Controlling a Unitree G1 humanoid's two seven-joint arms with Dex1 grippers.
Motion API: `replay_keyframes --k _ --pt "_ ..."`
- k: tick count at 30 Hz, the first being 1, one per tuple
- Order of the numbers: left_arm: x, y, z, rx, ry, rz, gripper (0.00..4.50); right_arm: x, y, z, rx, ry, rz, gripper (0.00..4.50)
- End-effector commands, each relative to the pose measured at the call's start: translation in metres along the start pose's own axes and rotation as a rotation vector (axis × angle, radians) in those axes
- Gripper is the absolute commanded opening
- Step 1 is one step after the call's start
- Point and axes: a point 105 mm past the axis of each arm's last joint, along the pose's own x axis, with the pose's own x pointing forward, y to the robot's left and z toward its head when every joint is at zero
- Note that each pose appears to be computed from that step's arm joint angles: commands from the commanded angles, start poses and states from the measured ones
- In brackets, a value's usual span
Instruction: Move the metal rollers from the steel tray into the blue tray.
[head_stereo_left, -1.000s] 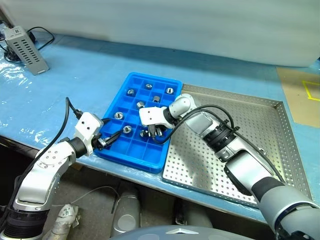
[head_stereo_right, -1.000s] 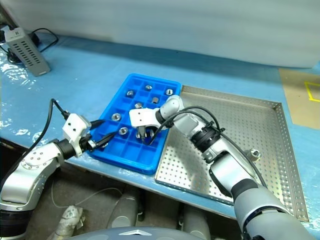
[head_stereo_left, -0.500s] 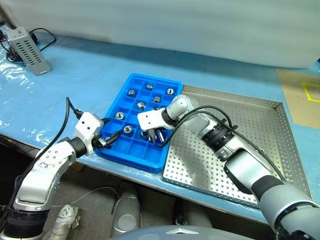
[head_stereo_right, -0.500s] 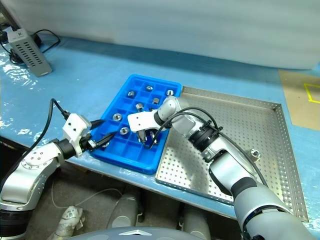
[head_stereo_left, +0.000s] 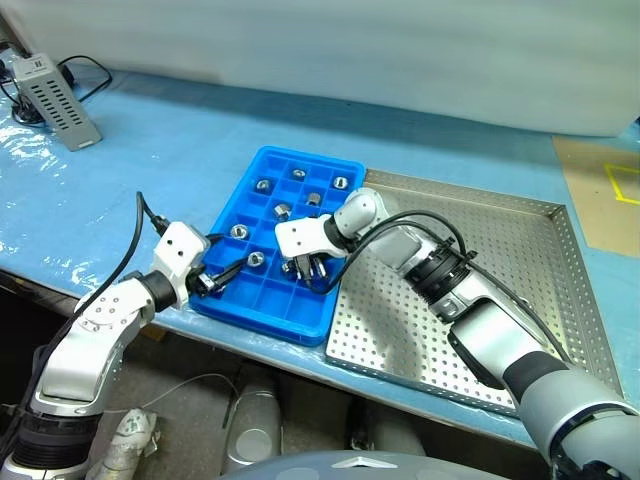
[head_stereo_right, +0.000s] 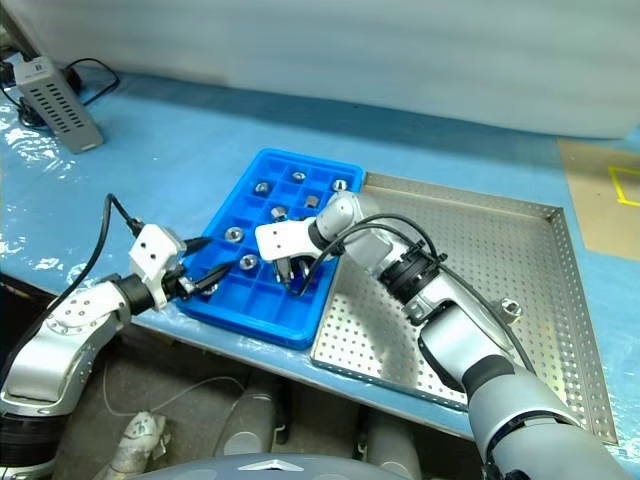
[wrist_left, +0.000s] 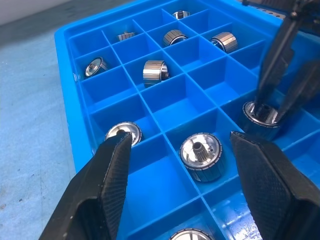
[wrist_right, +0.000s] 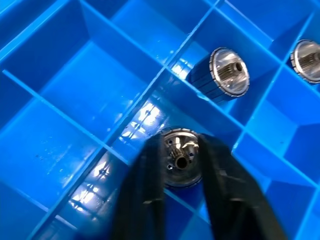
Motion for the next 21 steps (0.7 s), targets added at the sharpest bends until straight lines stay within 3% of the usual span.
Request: replay_keyframes --k 1,9,21 --pt "0.001 0.0 0.008 0.029 -0.031 -0.006 3.3 -0.002 0.002 -0.009 -0.012 0.05 0.014 1.93" --pt "0.002 -0.001 0.007 0.029 -0.031 -0.013 3.3 0.002 0.01 -0.025 -0.021 0.158 0.072 1.93" --pt "0.01 -0.002 0.008 0.032 -0.041 -0.023 3.3 0.004 -0.019 0.006 -0.2 0.23 0.155 1.93"
